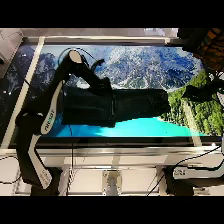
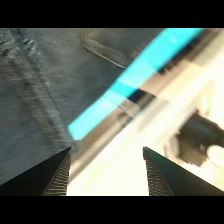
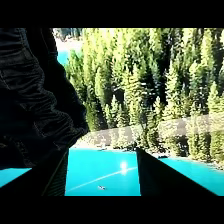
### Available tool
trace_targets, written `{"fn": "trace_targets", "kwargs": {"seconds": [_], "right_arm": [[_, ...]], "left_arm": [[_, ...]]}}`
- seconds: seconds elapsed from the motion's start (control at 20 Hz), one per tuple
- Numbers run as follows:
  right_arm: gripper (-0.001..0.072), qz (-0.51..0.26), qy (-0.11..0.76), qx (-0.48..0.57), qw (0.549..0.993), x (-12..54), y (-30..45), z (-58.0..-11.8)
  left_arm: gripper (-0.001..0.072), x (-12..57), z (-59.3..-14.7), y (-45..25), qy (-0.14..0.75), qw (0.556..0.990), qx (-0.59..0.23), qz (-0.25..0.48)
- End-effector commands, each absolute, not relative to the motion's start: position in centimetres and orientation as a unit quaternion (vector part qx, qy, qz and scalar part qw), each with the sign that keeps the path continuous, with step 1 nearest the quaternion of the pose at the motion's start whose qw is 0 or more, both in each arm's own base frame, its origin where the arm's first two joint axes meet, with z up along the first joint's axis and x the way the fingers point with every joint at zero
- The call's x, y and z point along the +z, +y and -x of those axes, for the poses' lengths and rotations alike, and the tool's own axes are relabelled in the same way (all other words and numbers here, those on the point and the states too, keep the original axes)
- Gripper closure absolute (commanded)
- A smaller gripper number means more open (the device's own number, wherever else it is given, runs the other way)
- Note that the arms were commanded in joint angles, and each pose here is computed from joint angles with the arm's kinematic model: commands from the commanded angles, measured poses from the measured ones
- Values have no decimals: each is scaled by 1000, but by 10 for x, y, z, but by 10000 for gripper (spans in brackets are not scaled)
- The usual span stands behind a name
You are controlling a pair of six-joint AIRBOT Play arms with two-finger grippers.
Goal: Fold the clothes and pants, and hang the long-sleeved shirts on hangers.
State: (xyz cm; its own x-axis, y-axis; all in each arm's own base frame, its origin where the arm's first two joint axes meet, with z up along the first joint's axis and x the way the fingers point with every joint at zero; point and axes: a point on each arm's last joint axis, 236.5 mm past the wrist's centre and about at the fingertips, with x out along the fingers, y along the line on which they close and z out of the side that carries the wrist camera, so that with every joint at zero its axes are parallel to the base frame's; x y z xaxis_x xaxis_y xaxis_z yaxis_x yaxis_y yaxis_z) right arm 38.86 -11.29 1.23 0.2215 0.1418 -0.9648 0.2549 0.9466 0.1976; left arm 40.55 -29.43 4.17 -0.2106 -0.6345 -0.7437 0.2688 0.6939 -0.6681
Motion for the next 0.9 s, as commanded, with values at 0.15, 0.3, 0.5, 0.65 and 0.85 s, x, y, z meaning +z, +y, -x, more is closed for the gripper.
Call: {"fn": "trace_targets", "kwargs": {"seconds": [0.15,0.3,0.5,0.65,0.85], "right_arm": [[280,-128,628,-16,768,19,-112,-382],[689,-111,628,-8,770,29,-114,-373],[694,-111,604,-27,788,55,-128,-359],[694,-107,587,-37,802,73,-127,-340],[694,-98,576,-37,811,83,-111,-310]], "left_arm": [[227,49,-429,-133,697,696,-175,17],[227,50,-420,-81,704,694,-140,45],[226,23,-411,-42,704,692,-133,87],[211,-15,-407,-26,706,689,-122,109],[188,-63,-398,-9,706,689,-98,130]]}}
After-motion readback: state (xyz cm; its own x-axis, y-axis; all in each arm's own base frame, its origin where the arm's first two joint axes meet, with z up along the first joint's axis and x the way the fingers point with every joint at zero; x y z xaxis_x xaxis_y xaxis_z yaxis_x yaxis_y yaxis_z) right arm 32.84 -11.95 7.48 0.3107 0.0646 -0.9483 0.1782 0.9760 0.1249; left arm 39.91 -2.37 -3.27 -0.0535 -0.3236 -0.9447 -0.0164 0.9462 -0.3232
